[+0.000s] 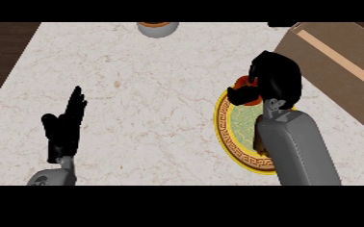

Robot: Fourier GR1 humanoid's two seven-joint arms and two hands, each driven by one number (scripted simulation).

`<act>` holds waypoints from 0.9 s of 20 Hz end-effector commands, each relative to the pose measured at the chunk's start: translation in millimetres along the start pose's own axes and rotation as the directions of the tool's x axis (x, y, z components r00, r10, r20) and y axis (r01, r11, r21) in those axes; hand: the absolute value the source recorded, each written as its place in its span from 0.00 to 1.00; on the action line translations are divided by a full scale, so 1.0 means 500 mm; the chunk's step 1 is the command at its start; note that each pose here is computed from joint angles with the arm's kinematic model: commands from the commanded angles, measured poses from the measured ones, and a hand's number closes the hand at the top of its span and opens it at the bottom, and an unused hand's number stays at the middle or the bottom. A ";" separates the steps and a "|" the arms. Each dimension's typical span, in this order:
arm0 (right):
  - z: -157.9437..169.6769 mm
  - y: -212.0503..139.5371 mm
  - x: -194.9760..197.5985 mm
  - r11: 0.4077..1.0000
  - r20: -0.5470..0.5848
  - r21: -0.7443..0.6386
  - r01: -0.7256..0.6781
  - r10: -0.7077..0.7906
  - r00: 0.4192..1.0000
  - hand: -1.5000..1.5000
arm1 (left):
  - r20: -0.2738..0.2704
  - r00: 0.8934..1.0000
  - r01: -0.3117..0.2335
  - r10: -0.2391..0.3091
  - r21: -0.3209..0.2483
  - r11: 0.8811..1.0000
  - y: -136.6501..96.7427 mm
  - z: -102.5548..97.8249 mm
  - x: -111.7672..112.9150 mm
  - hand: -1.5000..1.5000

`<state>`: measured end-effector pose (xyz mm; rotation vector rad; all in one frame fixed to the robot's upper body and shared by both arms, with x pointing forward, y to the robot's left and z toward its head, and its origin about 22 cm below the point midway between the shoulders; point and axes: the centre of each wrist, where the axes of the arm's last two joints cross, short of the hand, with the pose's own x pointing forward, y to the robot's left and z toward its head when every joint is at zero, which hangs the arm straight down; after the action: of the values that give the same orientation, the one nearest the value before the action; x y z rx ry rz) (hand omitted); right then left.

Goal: Pick the tomato from the plate and place it in the cardboard box

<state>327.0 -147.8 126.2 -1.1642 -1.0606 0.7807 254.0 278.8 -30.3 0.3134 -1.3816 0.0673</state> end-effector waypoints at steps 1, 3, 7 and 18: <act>0.054 -0.097 0.003 0.988 -0.006 -0.133 0.079 -0.081 0.997 1.00 | -0.011 1.000 0.002 -0.002 0.012 1.000 0.008 -0.002 0.004 0.50; 0.044 -0.131 0.002 0.982 -0.009 -0.180 0.065 -0.068 0.998 1.00 | -0.005 1.000 0.005 -0.005 -0.012 1.000 -0.006 0.012 -0.028 0.50; 0.042 -0.221 -0.017 0.972 -0.046 -0.230 0.052 -0.065 0.997 1.00 | 0.001 1.000 0.006 -0.006 0.004 1.000 -0.001 -0.025 -0.011 0.50; -0.060 -0.263 -0.195 0.933 -0.099 -0.356 0.049 -0.090 0.991 1.00 | 0.019 1.000 -0.010 0.010 -0.008 1.000 -0.003 -0.009 -0.009 0.50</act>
<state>321.5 -249.3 234.0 -1.4322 -1.1402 0.5194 260.7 279.1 -30.2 0.3007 -1.3873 0.0639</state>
